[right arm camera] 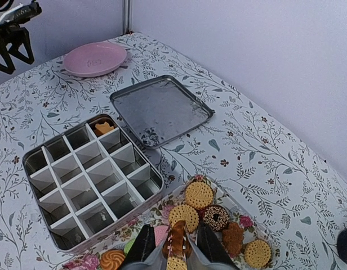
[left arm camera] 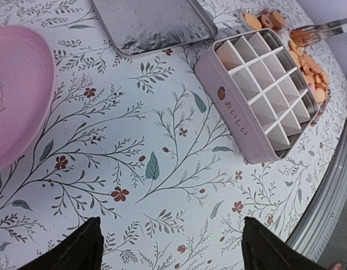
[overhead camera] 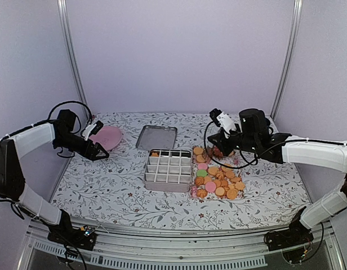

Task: Pack the cookies
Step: Pick up the fake cookies from the plate, then place the fake cookies in the empty pocket of the box, then pick up the fake cookies from the plate.

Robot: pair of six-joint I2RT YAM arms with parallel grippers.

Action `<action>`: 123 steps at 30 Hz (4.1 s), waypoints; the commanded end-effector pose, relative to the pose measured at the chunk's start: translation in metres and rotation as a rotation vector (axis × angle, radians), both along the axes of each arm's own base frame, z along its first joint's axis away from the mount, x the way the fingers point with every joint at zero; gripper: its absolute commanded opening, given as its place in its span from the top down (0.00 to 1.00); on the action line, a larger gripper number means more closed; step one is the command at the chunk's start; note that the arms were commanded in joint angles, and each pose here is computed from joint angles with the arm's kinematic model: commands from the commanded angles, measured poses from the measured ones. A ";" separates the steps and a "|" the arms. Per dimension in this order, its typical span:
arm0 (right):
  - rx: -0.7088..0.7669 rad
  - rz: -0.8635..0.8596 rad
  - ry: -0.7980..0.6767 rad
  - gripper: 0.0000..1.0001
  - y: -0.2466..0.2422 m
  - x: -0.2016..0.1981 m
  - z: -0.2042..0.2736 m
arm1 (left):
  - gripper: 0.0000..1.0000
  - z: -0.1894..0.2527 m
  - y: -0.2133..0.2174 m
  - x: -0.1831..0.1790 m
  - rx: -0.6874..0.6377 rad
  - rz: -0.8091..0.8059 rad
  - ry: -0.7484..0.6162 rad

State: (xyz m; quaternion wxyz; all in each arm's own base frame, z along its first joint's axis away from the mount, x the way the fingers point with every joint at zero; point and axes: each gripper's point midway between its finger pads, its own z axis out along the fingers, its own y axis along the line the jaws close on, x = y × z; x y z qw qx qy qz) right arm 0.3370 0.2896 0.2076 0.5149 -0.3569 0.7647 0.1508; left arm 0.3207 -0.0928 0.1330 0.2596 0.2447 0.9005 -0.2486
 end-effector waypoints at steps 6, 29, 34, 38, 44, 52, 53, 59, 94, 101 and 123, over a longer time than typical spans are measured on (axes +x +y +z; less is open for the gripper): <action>0.220 0.127 -0.106 1.00 0.051 -0.003 0.098 | 0.15 0.007 0.003 -0.003 -0.013 0.001 -0.023; 0.229 0.173 0.013 1.00 0.159 0.045 0.037 | 0.15 0.005 0.003 -0.012 -0.014 -0.001 -0.022; 0.221 0.168 0.025 0.96 0.158 0.045 0.030 | 0.15 0.006 0.003 -0.011 -0.016 0.003 -0.023; 0.222 0.170 0.037 0.75 0.156 0.041 0.027 | 0.14 0.009 0.004 -0.010 -0.010 0.005 -0.034; 0.231 0.175 0.037 0.63 0.155 0.039 0.032 | 0.14 0.011 0.003 -0.009 -0.012 0.006 -0.037; 0.266 0.166 -0.019 0.70 0.149 0.038 0.066 | 0.14 0.013 0.003 -0.010 -0.017 0.007 -0.037; 0.269 0.162 -0.026 0.71 0.148 0.038 0.070 | 0.14 0.013 0.003 -0.010 -0.017 0.006 -0.038; 0.297 0.139 -0.076 0.72 0.129 0.029 0.099 | 0.15 0.011 0.003 -0.011 -0.017 0.006 -0.032; 0.272 -0.001 0.176 0.64 0.014 -0.054 0.003 | 0.15 0.020 0.003 -0.011 -0.015 0.009 -0.041; 0.223 -0.004 0.185 0.64 0.022 -0.049 -0.014 | 0.15 0.019 0.002 -0.011 -0.022 0.008 -0.036; 0.275 0.039 0.087 0.70 0.047 -0.064 0.003 | 0.15 0.017 0.002 -0.011 -0.022 0.012 -0.033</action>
